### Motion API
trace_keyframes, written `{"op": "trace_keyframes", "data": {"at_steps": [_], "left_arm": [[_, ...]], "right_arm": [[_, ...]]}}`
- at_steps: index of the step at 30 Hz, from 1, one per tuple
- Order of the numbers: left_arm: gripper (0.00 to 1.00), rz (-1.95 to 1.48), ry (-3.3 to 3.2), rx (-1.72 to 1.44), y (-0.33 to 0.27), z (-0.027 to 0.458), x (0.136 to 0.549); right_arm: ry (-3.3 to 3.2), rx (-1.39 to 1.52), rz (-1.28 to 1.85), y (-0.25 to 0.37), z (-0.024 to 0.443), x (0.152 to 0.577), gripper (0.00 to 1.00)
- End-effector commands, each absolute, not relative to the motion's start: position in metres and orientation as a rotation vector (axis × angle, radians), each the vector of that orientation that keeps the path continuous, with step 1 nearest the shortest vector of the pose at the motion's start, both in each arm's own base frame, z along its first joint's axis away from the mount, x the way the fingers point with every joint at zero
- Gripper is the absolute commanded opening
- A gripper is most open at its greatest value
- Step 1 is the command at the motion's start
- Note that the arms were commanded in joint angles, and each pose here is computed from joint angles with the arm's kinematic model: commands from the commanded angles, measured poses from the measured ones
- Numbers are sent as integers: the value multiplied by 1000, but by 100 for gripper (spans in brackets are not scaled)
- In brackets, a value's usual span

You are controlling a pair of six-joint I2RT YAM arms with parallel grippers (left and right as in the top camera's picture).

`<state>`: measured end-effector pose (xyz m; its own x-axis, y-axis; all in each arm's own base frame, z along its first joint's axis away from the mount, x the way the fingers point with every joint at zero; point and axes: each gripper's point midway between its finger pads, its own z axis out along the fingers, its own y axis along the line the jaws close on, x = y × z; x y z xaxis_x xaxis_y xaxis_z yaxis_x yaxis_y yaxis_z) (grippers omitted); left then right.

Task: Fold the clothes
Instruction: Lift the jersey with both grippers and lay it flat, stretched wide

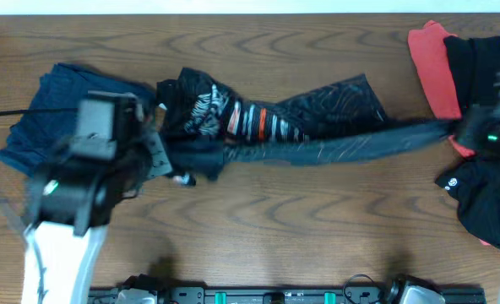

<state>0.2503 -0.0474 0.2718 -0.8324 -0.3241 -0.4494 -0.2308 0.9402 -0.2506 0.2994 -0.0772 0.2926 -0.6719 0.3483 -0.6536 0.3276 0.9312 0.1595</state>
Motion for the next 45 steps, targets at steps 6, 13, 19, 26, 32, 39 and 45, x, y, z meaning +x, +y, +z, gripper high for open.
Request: {"op": "trace_keyframes", "data": {"at_steps": [6,13,19,26,32,39,45], "left_arm": [[6,-394,2170,-285,-46,404,228],[6,-387,2007,-290,-39,440,233],[6,-365,2099,-301,-45,419,266],[6,-404,2239,-280,-71,371,348],[6,-467,2135,-169,-101,346,459],[6,-591,1705,-283,-79,432,526],[6,-682,1460,-215,-43,541,504]], "right_arm": [[1954,452,-101,-87,431,251,1],[1765,454,-177,-95,491,240,1],[1834,408,-114,-95,475,272,1],[2071,354,37,-95,404,355,1],[2052,358,80,-112,364,450,1],[1742,438,49,-138,432,479,1],[1619,503,-69,-159,504,443,1]]}}
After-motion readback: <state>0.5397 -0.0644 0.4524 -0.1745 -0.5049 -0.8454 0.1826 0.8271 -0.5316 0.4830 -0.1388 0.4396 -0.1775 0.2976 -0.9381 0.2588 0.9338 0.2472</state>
